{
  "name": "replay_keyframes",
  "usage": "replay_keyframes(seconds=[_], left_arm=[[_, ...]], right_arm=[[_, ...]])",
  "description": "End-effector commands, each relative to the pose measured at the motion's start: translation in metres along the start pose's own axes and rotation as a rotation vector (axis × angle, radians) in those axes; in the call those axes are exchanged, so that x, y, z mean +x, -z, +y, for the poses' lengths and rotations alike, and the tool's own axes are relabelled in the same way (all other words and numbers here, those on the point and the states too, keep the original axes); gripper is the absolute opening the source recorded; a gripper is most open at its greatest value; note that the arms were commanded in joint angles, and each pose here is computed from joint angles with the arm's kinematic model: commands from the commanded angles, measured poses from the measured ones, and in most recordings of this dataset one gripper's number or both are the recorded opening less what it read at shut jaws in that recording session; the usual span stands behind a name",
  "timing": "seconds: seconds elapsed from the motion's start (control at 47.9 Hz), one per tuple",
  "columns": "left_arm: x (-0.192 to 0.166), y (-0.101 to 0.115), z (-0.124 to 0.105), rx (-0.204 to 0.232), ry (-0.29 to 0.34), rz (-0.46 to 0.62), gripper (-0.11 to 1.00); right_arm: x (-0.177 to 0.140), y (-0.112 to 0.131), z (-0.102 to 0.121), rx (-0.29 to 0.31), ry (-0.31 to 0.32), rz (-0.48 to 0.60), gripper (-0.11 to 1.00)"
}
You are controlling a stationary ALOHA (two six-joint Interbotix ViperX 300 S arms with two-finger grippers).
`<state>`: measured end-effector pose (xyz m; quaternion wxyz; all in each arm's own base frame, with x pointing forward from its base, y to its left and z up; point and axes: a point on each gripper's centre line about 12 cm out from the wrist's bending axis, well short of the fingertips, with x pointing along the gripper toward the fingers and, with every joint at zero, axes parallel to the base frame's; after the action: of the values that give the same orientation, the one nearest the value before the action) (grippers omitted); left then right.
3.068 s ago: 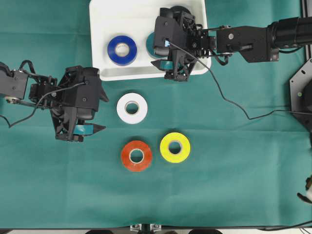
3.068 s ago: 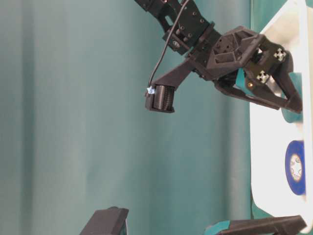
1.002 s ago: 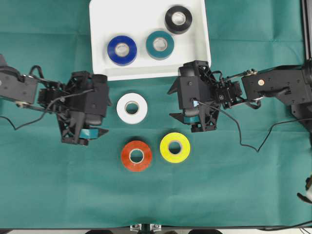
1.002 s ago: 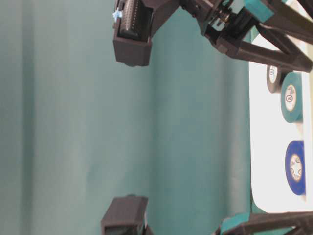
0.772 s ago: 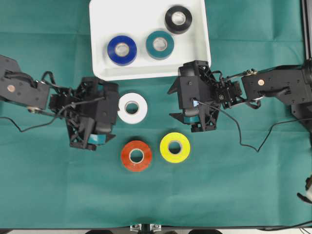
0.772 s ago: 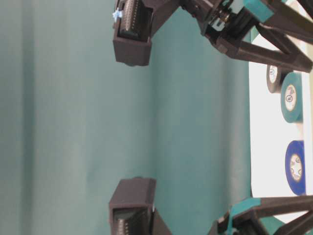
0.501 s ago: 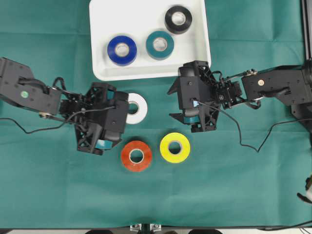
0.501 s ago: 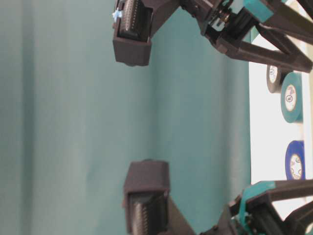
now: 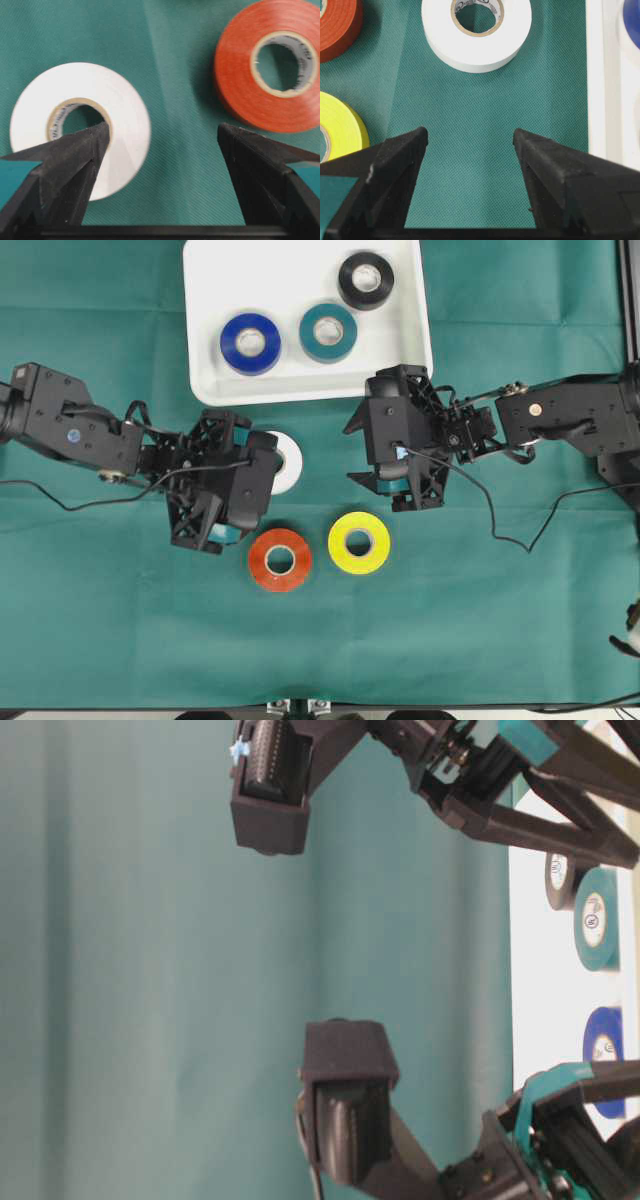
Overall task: Put the tape alternately from left to right into the white case.
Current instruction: 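Move the left gripper over the white tape roll and lower, then close the left gripper on the white tape roll's rim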
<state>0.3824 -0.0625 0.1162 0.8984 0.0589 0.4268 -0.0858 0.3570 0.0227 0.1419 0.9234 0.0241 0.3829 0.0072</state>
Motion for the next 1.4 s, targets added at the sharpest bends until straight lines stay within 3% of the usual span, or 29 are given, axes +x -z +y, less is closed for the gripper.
replay_keyframes(seconds=[0.0, 1.043, 1.148, 1.273, 1.377], left_arm=[[-0.004, -0.014, 0.007, -0.012, -0.013, -0.045, 0.64], [0.017, 0.000, 0.013, -0.033, -0.018, 0.029, 0.63], [0.015, -0.001, 0.013, -0.042, -0.016, 0.047, 0.54], [0.013, -0.001, 0.012, -0.055, -0.014, 0.068, 0.22], [0.011, -0.003, 0.012, -0.057, -0.014, 0.065, 0.03]], right_arm=[[-0.007, -0.011, 0.002, -0.002, -0.009, -0.043, 0.76], [-0.007, -0.011, 0.002, -0.002, -0.009, -0.042, 0.76], [-0.007, -0.011, 0.003, -0.003, -0.011, -0.043, 0.76], [-0.007, -0.011, 0.002, -0.002, -0.010, -0.043, 0.76], [-0.007, -0.011, 0.002, -0.002, -0.009, -0.043, 0.76]])
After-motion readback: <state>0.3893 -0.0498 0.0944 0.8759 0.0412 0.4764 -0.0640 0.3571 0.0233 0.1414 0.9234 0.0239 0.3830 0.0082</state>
